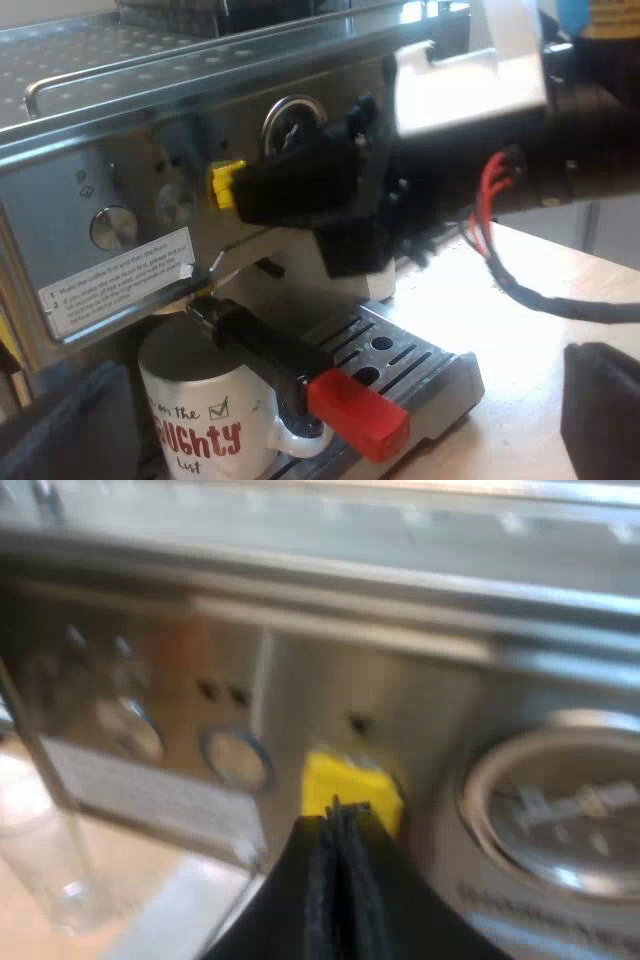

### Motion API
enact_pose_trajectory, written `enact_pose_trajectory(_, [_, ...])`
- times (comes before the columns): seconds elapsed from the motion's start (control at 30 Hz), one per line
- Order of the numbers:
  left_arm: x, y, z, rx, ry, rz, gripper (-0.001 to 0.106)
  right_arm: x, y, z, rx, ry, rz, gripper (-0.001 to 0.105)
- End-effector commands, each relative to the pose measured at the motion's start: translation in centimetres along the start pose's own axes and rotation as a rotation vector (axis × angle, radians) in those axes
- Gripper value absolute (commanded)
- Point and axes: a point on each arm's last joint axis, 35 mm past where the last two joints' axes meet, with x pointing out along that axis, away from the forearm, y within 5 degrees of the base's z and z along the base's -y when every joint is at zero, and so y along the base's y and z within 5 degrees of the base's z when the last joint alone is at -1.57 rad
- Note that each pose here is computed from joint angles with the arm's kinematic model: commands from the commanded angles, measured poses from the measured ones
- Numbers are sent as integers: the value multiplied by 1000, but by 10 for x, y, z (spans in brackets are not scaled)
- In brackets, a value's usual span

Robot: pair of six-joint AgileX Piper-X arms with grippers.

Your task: Place mug into machine

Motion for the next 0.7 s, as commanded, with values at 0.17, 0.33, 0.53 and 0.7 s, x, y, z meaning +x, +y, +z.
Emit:
enact_pose_trajectory(0.17, [-3, -2, 5, -5, -23, -17, 87, -40, 5, 18, -33, -20, 59, 33])
enact_pose_trajectory(0.33, [-5, -3, 10, -89, -32, -20, 87, -64, -1, 29, -32, -44, 92, 74])
enact_pose_trajectory(0.53, [-2, -6, 43, -118, -53, 39, 87, -86, -21, 33, -65, -12, 91, 81])
enact_pose_trajectory(0.7, [17, -7, 79, -127, -28, 78, 87, -98, -55, 31, -54, 50, 74, 81])
